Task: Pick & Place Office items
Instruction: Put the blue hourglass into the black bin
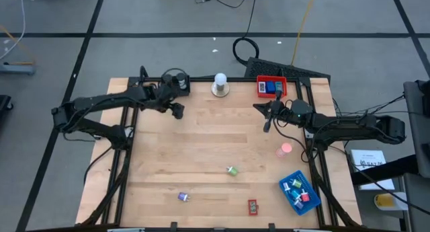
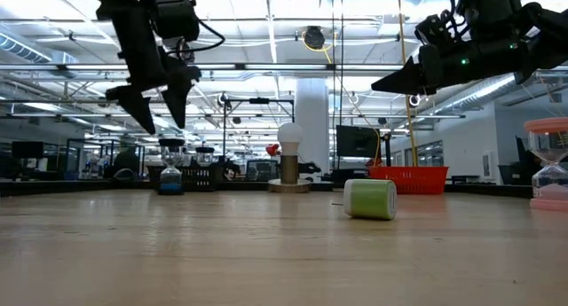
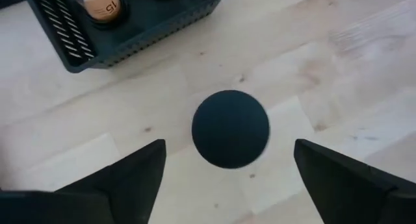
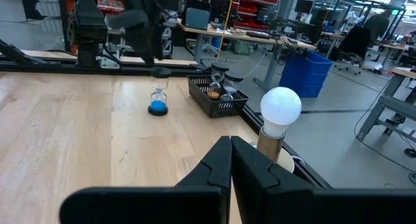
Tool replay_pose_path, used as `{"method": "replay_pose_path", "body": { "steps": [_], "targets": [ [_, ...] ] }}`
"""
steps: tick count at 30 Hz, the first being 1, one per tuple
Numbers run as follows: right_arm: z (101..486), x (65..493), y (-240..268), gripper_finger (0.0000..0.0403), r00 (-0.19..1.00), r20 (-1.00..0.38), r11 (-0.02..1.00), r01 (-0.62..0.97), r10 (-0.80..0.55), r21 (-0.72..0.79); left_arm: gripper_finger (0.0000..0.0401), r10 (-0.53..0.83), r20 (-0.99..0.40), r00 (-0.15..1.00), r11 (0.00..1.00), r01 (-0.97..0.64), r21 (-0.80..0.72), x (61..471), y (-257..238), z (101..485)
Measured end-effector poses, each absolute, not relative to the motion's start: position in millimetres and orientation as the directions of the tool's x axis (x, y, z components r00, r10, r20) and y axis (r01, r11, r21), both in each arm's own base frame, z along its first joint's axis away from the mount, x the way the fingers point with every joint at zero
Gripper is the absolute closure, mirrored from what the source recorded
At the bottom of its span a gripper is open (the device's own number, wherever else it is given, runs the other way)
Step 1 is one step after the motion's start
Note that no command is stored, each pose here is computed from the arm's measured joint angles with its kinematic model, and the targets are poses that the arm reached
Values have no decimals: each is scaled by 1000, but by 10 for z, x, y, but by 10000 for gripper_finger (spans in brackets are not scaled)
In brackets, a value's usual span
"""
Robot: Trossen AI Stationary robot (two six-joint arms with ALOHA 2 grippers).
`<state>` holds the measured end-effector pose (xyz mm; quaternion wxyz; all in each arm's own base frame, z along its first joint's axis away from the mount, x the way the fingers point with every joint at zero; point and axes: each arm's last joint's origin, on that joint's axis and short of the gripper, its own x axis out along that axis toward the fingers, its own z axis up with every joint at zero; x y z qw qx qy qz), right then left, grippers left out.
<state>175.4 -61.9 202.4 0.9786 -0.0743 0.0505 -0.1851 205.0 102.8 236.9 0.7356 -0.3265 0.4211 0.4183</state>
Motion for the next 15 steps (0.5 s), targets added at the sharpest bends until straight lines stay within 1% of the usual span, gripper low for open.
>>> {"method": "replay_pose_path", "body": {
  "steps": [4, 6, 8, 10, 15],
  "targets": [
    [2030, 1754, -620, 403, 927, -65, 920, 356, -370, -164, 37, 290, -909, 298, 412, -897, -163, 2046, 1091, 2497],
    [2035, 1755, -620, 403, 927, -61, 920, 356, -370, -164, 35, 255, -934, 250, 383, -913, -140, 2044, 1129, 2476],
    [2041, 1755, -620, 403, 927, -55, 920, 357, -370, -164, 40, 217, -959, 184, 358, -929, -97, 2063, 1175, 2420],
    [2047, 1755, -620, 403, 928, -49, 919, 358, -370, -163, 48, 179, -971, 159, 357, -930, -87, 2142, 1233, 2346],
    [2059, 1755, -620, 403, 928, -37, 919, 360, -371, -163, 73, 134, -985, 106, 411, -911, -42, 2344, 1356, 2209]
  ]
}}
